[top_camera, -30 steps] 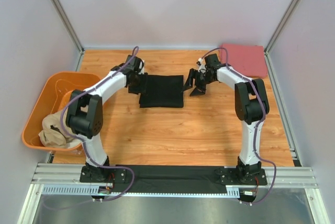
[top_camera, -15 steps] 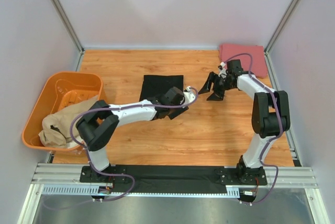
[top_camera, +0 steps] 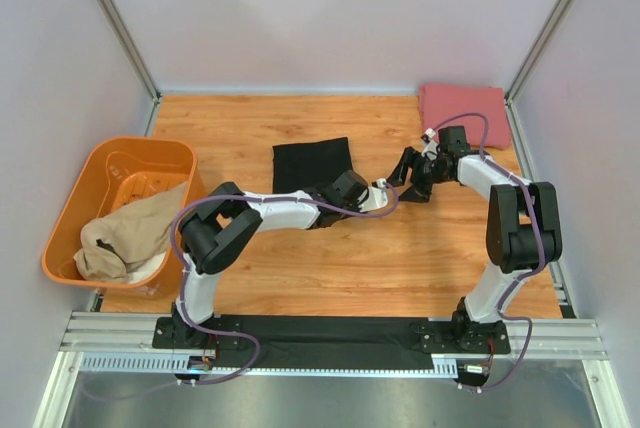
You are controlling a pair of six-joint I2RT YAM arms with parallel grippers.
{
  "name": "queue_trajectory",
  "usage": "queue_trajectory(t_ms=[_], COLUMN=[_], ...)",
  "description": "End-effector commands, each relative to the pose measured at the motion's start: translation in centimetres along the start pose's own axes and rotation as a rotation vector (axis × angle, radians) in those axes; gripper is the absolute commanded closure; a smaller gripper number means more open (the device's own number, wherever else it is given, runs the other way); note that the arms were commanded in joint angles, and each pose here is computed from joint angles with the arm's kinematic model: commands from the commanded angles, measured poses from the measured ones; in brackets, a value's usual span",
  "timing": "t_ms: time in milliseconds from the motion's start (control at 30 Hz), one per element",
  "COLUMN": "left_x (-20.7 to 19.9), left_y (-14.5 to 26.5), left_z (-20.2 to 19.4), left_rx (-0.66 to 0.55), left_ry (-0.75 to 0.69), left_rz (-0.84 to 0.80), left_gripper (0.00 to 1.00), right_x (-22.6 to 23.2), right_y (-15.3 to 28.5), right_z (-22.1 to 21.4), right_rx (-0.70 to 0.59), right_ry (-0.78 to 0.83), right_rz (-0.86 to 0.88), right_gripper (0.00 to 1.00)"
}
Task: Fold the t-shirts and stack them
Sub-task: Fold the tshirt
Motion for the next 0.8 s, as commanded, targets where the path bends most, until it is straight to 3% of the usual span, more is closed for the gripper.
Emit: queue_trajectory(t_ms=[0,433,467,500,767], left_x=[-0.2,1.2,1.5,1.6,4.1], left_y=[-1.1,-0.9,-0.3,-0.1,3.6], left_z=[0.6,0.4,0.6,0.8,1.6], left_rx=[-0.001,0.012,0.001,-0.012,-0.092], left_ry=[-0.047,-0.008,0.005,0.013,0.132], left_rz=[0.008,0.102,0.107,0.103,0.120], left_gripper=[0.51,1.00,1.00,1.00,1.00], right_x=[1.4,1.8,2.0,2.1,4.8], right_y=[0.7,-0.9,-1.0,-1.1,-3.0], right_z=[0.8,1.5,1.6,1.8,2.3], right_rx=[-0.048,-0.018,-0.012,-0.014,0.051], right_ry=[0.047,-0.015,-0.020,-0.022,-0.055], right_rz=[0.063,0.136,0.147,0.156,0.262], right_gripper=[0.31,0.29,0.26,0.02,0.00])
Point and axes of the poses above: each gripper's point midway between its finger pads, its own y axis back along the fingers, its own x axis along the line the jaws close on, z = x × y, the point moved 3 cm from there along y, back along the fingers, and after that the axes turned 4 degrees about -y, right-handed, at the moved point
